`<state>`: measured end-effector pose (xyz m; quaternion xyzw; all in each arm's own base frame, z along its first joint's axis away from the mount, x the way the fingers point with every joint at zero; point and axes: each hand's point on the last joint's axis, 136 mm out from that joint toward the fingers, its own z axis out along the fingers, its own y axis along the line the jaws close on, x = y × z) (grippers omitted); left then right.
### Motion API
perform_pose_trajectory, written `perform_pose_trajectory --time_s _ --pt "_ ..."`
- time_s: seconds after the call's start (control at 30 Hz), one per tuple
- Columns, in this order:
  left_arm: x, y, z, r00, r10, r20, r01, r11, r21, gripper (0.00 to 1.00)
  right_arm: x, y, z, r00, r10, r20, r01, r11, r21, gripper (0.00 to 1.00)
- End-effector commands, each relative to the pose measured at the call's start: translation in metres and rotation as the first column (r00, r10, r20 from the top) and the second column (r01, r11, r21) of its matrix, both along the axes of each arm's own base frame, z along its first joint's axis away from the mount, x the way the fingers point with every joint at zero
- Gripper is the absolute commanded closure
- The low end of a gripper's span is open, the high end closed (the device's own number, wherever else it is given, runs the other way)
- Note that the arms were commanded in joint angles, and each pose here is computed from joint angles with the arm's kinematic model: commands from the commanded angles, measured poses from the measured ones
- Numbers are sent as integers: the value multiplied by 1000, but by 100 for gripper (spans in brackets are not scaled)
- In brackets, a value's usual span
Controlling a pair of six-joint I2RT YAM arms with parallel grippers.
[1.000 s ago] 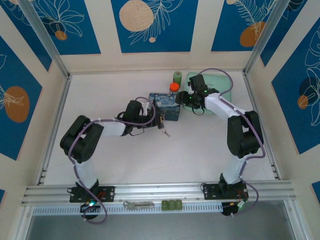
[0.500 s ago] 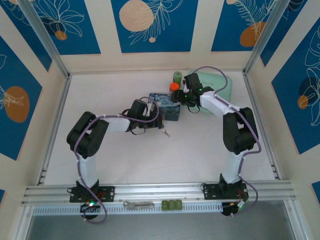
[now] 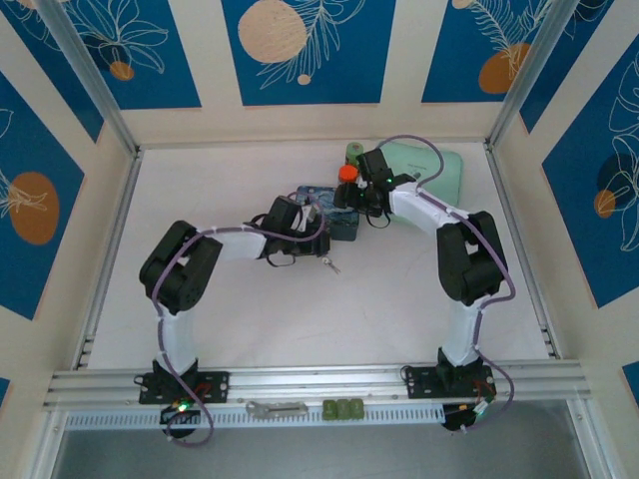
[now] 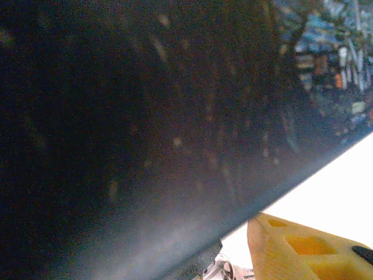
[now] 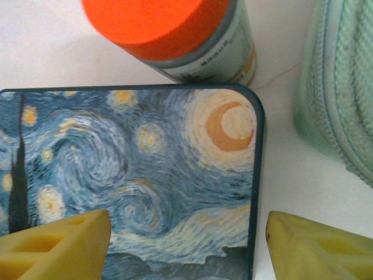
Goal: Unlock the padlock with the key
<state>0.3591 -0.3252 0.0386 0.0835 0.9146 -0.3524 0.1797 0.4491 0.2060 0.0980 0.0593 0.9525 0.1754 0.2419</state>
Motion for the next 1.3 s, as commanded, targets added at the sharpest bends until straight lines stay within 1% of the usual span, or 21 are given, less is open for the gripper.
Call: perform_pose_trajectory --time_s 0.0,0.1,0.17,0.3,0.43,0.53,0.77,0.93,1.1,1.2,1.27 --pt "-13 -2 -23 997 -34 -67 38 998 58 48 -3 -3 -7 999 -27 -31 27 1000 -5 29" --pt "-13 -5 -26 996 -44 -79 50 995 87 50 -4 -2 -13 999 -30 -43 30 1000 -10 29" --pt "-15 -8 -26 995 -59 -81 67 993 97 55 -6 0 -16 998 -31 -51 31 1000 -6 29" --pt "-17 -11 -27 994 -63 -86 71 994 87 68 -7 3 -20 998 -32 -62 32 999 -1 29" --pt "-21 -14 -25 995 -63 -81 67 997 42 83 -10 3 -27 996 -34 -79 34 999 -5 29" --pt "-22 -18 -21 995 -64 -80 62 998 -23 99 -13 3 -31 995 -39 -94 40 999 2 29" --pt "-14 -21 -9 998 29 -51 -37 986 -160 100 -17 0 -34 993 -53 -101 54 999 1 29" --pt "-7 -9 -2 988 147 -44 -153 967 -204 100 -18 -2 -36 991 -72 -111 72 997 -2 29" --pt "-1 7 3 956 287 -52 -291 921 -259 100 -19 -3 -39 989 -89 -120 90 996 -2 30" --pt "3 15 3 928 367 -73 -371 878 -302 100 -19 -2 -38 988 -91 -121 92 996 4 30" --pt "7 15 6 913 398 -84 -401 847 -349 100 -19 -1 -37 989 -90 -120 91 996 5 30"
